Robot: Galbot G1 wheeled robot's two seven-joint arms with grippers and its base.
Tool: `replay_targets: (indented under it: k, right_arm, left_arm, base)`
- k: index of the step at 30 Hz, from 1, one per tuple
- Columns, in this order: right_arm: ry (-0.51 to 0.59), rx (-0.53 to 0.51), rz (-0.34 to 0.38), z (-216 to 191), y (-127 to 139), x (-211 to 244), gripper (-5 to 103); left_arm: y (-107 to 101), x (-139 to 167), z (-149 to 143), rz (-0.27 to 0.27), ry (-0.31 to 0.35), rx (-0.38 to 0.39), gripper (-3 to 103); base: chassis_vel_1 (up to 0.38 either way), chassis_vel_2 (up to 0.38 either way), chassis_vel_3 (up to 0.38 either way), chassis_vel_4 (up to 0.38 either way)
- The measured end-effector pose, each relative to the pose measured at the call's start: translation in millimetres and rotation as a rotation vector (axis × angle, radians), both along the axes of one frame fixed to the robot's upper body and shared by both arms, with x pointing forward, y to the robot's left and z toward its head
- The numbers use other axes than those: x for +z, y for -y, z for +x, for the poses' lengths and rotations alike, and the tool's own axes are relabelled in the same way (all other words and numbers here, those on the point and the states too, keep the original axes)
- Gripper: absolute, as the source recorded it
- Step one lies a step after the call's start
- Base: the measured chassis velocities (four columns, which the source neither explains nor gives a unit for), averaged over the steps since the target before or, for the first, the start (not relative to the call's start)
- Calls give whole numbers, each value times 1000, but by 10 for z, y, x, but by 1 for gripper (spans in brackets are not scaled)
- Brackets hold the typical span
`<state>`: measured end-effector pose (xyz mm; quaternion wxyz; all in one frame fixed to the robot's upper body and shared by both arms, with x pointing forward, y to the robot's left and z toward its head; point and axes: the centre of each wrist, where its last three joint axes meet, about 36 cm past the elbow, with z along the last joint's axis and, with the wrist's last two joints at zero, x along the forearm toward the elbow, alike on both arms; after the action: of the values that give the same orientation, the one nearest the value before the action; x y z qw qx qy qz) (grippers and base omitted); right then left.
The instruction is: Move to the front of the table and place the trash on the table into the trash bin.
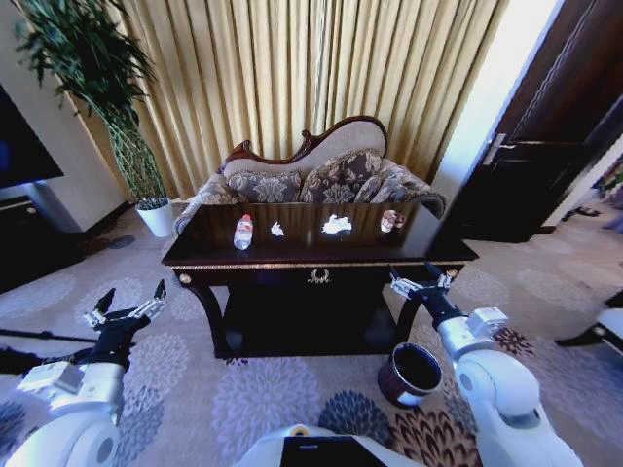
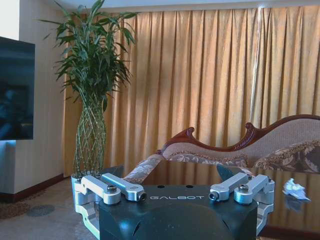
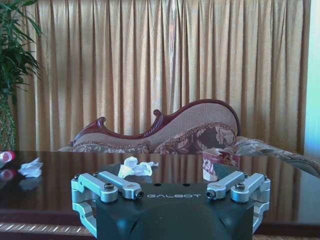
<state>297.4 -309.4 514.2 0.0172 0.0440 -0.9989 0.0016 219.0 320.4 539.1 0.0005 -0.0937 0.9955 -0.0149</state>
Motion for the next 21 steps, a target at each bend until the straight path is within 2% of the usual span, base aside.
replay_targets:
  k: [11,21]
  right_arm:
    - [24,-2,3,3,2,-56,100]
    - [23,-2,11,-2,-17,-70,100]
  left_arm:
    - [4,-4,-1,-2,0,-1,100]
    - [4,-8,-8,-4,-1,1,100]
  base:
    - [-227,212,221,-213]
    - [-6,-9,-4,-13]
